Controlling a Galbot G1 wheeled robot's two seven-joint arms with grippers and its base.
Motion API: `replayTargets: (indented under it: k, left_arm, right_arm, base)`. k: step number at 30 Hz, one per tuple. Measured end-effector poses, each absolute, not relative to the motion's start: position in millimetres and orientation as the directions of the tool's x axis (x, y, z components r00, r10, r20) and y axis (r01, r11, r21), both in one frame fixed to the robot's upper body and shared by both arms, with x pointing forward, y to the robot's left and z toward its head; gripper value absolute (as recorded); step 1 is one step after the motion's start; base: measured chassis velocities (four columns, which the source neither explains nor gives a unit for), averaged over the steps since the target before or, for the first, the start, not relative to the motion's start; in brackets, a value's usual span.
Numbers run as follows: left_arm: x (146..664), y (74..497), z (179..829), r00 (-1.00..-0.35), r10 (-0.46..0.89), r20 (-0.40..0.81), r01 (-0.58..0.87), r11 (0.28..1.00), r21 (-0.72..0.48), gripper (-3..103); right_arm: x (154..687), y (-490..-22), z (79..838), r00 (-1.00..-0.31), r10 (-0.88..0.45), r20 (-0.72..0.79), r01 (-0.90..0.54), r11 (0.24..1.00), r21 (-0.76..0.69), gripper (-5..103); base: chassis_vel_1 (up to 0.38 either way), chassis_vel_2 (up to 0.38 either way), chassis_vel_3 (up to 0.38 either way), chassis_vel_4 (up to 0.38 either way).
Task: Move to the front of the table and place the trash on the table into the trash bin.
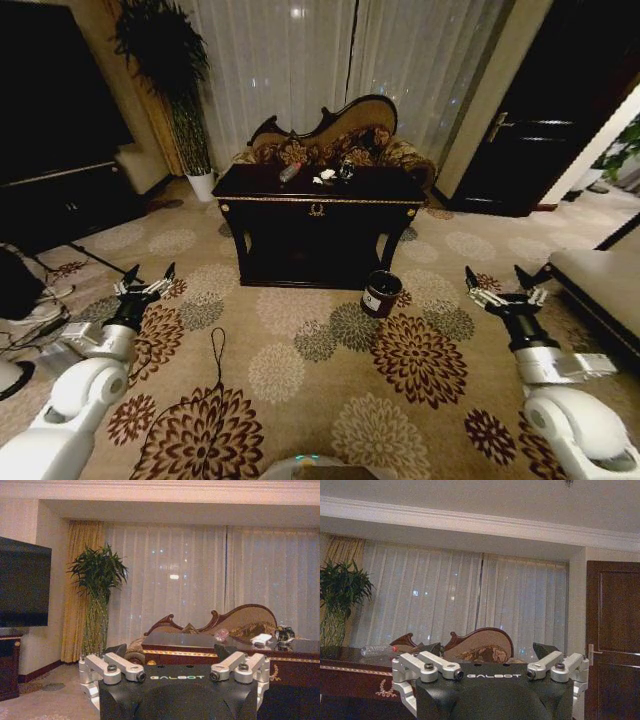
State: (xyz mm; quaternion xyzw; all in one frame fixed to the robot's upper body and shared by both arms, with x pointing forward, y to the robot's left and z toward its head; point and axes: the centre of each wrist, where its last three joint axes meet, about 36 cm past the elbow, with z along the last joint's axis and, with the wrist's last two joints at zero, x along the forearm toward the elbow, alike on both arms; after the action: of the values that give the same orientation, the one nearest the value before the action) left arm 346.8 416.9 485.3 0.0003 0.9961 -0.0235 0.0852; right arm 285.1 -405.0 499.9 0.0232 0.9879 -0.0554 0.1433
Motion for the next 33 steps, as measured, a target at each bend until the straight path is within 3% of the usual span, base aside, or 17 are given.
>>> replayTargets:
  k: [15, 19, 33]
  left_arm:
    - [341.1, 411.0, 478.0, -0.987, -0.006, -0.161, 0.004, 0.998, -0.061, 97]
    - [341.9, 409.8, 480.2, -0.986, 0.000, -0.167, 0.010, 0.998, -0.061, 102]
    - [339.8, 408.0, 481.7, -0.986, 0.007, -0.168, 0.018, 0.998, -0.065, 98]
  right_arm:
    - [282.3, -400.7, 495.2, -0.960, 0.030, -0.280, 0.056, 0.995, -0.085, 100]
    - [280.9, -400.9, 491.9, -0.960, 0.046, -0.277, 0.071, 0.994, -0.081, 100]
    - [278.7, -398.4, 497.7, -0.958, 0.039, -0.285, 0.066, 0.994, -0.086, 100]
  base:
    - [-0.023, 0.022, 0.022, -0.020]
    - [-0.106, 0.102, 0.097, -0.096]
    - [-0.110, 0.109, 0.095, -0.118]
